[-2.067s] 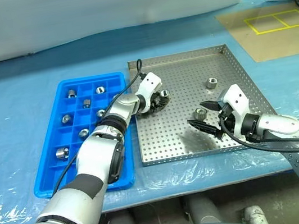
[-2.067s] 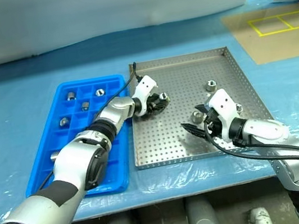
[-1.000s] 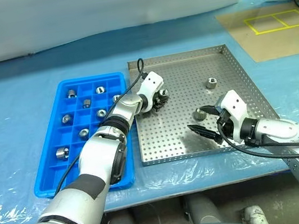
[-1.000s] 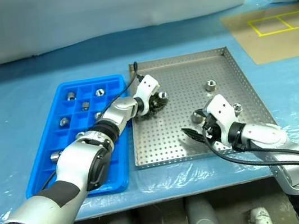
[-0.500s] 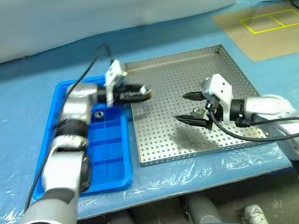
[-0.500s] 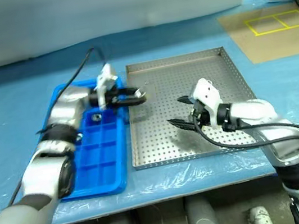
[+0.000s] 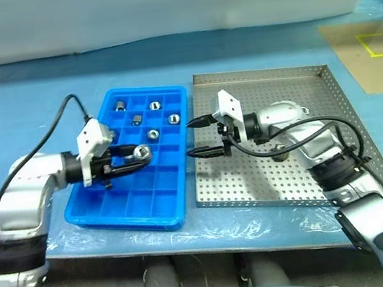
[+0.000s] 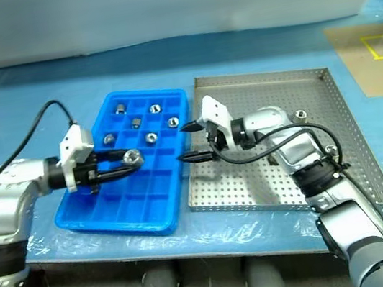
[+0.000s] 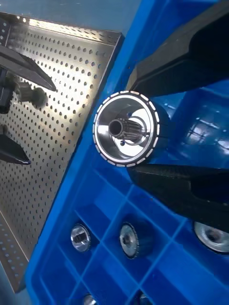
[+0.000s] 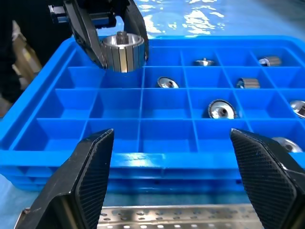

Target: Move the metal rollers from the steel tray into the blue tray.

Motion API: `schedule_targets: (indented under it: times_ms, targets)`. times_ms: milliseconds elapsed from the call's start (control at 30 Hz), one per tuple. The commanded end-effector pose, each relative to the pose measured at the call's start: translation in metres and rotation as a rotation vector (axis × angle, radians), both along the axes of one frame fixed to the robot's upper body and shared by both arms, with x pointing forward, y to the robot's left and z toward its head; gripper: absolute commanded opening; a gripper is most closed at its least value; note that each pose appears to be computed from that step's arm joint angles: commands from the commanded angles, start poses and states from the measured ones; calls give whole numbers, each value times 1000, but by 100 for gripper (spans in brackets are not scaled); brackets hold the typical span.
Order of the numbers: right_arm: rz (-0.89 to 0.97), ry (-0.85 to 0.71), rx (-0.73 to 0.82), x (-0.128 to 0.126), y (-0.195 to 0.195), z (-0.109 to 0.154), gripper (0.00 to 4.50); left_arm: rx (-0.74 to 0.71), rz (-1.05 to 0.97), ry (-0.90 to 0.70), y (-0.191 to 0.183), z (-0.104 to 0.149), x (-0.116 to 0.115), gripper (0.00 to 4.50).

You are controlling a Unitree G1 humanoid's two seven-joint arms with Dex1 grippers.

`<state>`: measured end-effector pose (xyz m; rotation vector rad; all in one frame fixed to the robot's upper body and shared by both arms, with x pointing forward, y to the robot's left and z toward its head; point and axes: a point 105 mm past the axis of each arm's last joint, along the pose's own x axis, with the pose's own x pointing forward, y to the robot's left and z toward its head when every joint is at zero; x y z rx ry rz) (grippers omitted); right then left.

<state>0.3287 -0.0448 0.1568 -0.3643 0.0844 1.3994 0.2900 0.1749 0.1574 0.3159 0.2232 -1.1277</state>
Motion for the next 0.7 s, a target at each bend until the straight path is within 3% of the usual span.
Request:
schedule_targets:
  times_ms: [33,167,433,600,700]
  targets:
    - [55,-49,17,-1,9,10,399,28,61,-17,10,0,-6,170]
    - [65,-46,18,-2,10,8,399,64,135,25,24,-22,-6,170]
    - [26,-45,12,-2,1,5,399,81,158,56,36,-34,-10,170]
    - [-2,-47,2,-3,-6,2,399,34,67,85,38,-16,-36,170]
    - [-16,-46,-2,-2,-9,0,399,69,49,134,45,-21,-52,170]
